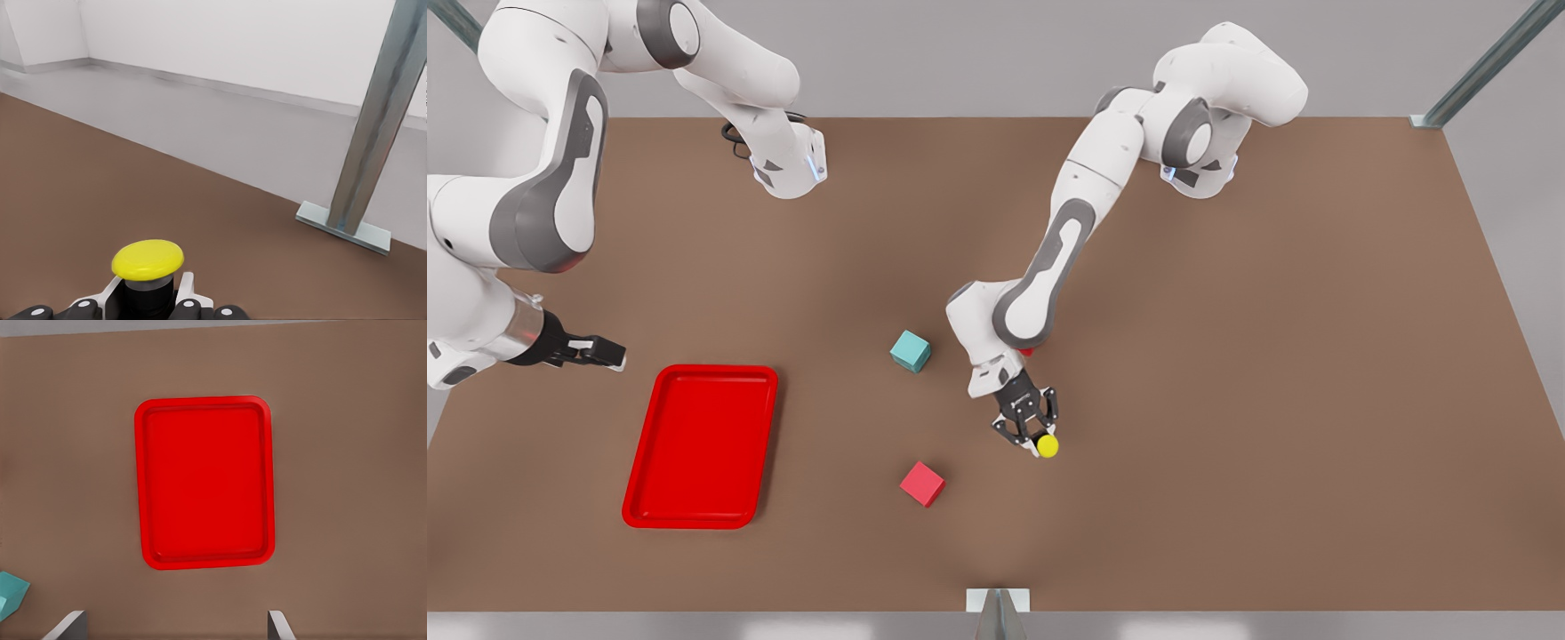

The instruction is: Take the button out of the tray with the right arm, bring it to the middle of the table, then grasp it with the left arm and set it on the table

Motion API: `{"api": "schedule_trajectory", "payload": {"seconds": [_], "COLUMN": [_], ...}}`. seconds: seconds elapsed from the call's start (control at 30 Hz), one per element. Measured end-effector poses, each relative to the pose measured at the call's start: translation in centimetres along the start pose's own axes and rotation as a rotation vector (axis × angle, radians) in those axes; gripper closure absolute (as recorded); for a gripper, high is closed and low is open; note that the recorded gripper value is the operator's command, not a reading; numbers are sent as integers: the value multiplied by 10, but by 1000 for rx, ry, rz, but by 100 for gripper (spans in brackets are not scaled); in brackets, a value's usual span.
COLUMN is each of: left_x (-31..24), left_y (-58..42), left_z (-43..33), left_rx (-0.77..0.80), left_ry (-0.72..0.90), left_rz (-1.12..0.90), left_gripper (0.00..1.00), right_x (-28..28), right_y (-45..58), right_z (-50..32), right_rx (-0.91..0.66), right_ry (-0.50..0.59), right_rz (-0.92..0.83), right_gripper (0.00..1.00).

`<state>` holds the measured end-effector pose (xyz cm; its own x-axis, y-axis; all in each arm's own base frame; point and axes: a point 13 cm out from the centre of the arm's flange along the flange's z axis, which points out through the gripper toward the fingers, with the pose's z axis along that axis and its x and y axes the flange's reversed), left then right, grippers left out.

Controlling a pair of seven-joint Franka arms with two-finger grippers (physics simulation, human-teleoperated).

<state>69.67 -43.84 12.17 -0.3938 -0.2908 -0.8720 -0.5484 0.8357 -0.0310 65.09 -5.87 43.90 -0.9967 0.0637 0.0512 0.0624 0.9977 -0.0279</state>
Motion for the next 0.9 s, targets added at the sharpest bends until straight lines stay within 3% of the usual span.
{"api": "schedule_trajectory", "payload": {"seconds": [0.3, 0.57, 0.6, 0.63, 0.9], "left_x": [57, 61, 59, 58, 57], "left_y": [2, -7, -8, -9, -14], "left_z": [8, 4, 4, 3, -3], "left_rx": [62, 139, 145, 152, 187], "left_ry": [-73, -136, -141, -145, -158], "left_rz": [-122, -215, -229, -243, -344], "left_gripper": [52, 52, 37, 0, 0], "right_x": [0, 0, 0, 0, -1], "right_y": [0, -7, -7, -7, -5], "right_z": [0, 0, 0, 0, 0], "right_rx": [4, 8, 8, 8, 8], "right_ry": [0, 0, -1, -2, -6], "right_rz": [-5, 2, 2, 2, -3], "right_gripper": [0, 0, 0, 0, 0]}}
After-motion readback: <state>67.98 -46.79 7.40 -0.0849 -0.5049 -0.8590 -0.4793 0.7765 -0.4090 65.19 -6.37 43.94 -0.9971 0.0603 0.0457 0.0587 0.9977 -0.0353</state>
